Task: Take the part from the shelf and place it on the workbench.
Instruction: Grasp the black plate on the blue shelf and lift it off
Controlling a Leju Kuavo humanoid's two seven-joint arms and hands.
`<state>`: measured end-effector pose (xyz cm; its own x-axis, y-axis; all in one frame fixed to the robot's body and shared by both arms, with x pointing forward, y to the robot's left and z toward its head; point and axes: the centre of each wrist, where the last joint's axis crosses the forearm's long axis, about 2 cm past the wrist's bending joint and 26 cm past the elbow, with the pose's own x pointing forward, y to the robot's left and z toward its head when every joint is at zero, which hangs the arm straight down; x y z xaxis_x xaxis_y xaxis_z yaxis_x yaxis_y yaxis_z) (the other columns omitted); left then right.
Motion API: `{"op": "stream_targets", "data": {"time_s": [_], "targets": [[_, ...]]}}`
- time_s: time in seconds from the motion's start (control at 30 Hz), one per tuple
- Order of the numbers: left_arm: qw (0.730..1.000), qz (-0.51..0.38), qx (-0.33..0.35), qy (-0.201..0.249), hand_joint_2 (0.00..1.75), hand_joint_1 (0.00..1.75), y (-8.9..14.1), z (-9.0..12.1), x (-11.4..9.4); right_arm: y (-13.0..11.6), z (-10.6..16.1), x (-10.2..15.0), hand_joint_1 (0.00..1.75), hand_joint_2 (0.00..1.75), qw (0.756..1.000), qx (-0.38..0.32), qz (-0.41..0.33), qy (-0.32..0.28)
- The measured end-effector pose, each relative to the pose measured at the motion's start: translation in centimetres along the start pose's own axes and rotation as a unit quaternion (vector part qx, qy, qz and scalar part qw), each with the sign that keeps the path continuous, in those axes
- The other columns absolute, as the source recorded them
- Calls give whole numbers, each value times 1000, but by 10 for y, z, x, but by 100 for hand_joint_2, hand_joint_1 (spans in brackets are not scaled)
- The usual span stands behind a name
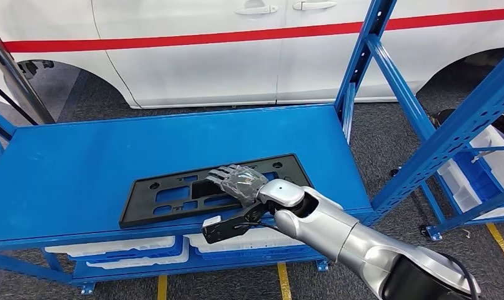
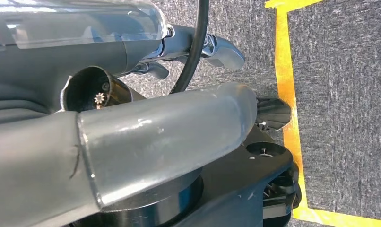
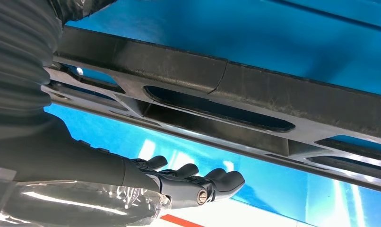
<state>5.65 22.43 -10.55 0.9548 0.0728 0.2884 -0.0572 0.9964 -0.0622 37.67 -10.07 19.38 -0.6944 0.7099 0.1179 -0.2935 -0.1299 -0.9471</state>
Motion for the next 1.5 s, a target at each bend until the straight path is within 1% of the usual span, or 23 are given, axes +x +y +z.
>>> {"op": "stream_targets", "data": {"time_s": [0.1,0.13,0.2,0.23,0.27,0.33,0.53,0.73,0.9,1.1,1.33,1.47,1.5], "targets": [[1000,0,0,0,0,0,0,0,0,0,0,0,0,175,1000,0,0,0],[1000,0,0,0,0,0,0,0,0,0,0,0,6,175,1000,0,0,1],[1000,0,0,0,0,0,0,0,0,0,0,0,72,175,1000,0,0,1],[1000,0,0,0,0,0,0,0,0,0,0,0,112,175,1000,1,0,1],[1000,0,0,0,0,0,0,0,0,0,0,0,147,175,1000,1,0,1],[1000,2,0,-1,0,0,0,0,0,0,0,-1,161,175,1000,1,-1,1],[1000,9,3,-4,0,0,0,0,0,0,0,-1,162,175,1000,0,-3,1],[1000,19,8,-5,0,0,0,0,0,-4,0,-1,169,175,1000,-7,-5,2],[1000,21,9,-5,0,0,-1,0,-1,-6,0,-3,171,175,1000,-11,-4,3],[1000,22,9,-6,0,0,-1,0,-1,-6,0,-4,169,175,1000,-11,-4,3],[1000,26,10,-12,0,0,-1,0,-2,-5,1,-5,175,175,1000,-14,-4,5],[999,24,4,-30,175,0,-1,1,-3,-2,3,-8,175,175,1000,-22,-4,5],[999,23,3,-34,175,0,-1,1,-3,-1,3,-8,175,175,1000,-24,-4,4]]}}
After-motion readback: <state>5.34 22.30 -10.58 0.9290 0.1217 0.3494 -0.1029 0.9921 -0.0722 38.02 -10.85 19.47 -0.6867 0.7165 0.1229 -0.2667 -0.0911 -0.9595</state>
